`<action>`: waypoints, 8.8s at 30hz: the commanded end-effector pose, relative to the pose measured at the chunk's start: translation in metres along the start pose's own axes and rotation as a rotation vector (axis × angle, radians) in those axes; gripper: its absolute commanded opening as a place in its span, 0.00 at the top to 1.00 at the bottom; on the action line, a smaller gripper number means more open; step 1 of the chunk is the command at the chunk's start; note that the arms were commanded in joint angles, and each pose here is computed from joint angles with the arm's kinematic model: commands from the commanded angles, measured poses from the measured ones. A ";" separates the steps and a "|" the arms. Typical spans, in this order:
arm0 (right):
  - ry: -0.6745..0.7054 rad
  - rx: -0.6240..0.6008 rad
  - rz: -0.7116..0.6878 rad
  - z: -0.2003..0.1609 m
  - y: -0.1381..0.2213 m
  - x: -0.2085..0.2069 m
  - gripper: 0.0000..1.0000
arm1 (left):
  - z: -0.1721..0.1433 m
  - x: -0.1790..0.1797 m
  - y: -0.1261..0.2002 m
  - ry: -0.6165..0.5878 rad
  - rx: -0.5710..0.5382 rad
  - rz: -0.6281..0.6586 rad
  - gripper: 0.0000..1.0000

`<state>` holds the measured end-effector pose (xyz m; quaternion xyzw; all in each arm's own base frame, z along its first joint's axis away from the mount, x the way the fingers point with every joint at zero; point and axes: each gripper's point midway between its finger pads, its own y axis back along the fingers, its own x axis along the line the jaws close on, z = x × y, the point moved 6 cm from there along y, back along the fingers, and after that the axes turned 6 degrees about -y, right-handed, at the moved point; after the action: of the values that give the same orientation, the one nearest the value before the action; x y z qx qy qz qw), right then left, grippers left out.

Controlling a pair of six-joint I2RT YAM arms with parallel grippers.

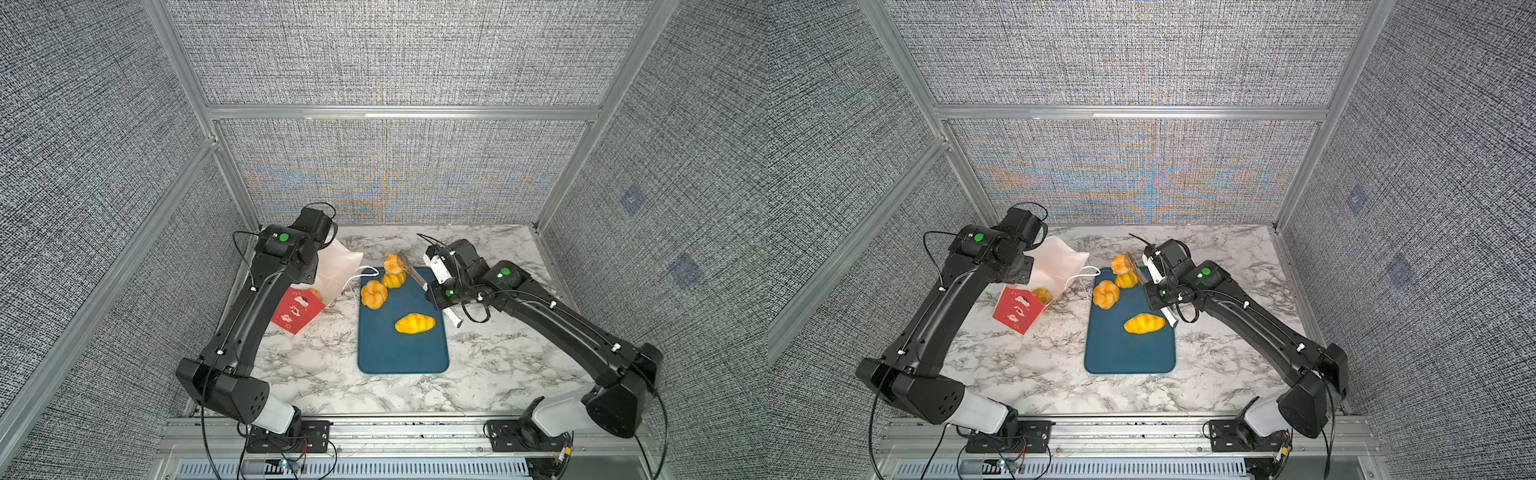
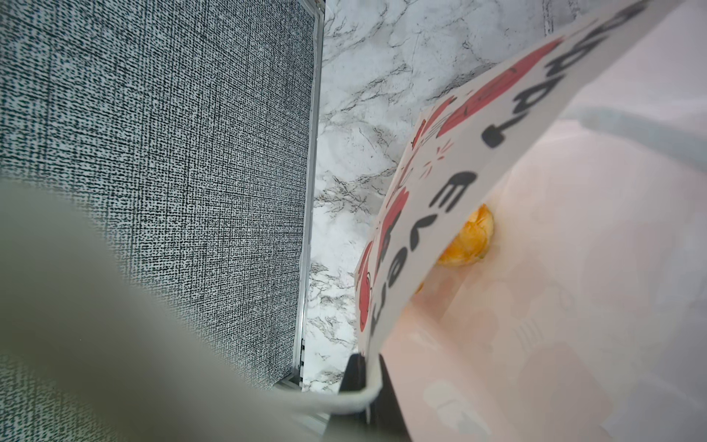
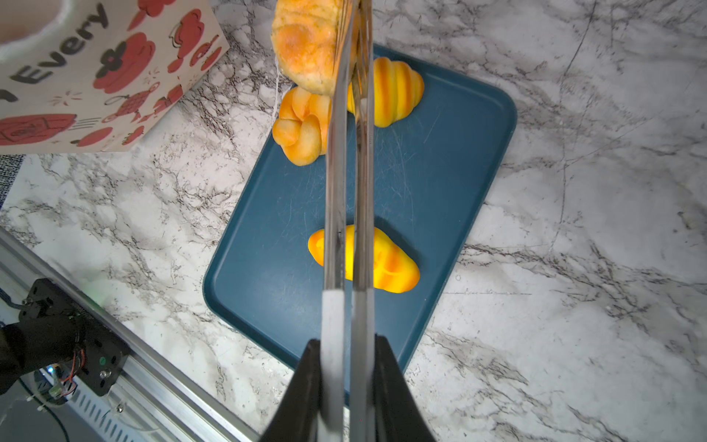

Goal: Pack bread into a paper bag
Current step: Place the fake bread in the paper bag, then adjust the fake bread on the plate.

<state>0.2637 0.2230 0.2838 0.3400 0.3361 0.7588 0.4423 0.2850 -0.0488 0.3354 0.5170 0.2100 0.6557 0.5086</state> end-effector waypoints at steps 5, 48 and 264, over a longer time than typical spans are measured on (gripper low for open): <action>0.020 -0.062 -0.013 0.024 0.025 0.004 1.00 | 0.001 0.001 0.002 0.015 -0.008 0.000 0.98; 0.140 -0.108 0.197 0.057 0.052 0.114 0.98 | 0.005 -0.004 -0.004 0.007 -0.001 -0.011 0.98; 0.042 0.204 -0.031 -0.145 -0.027 0.013 0.67 | -0.021 -0.008 -0.008 -0.008 0.010 -0.042 0.98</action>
<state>0.1516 0.2126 0.1834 0.3675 0.4295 0.7129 0.4151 0.2678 -0.0489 0.3154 0.5219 0.2307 0.6347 0.5211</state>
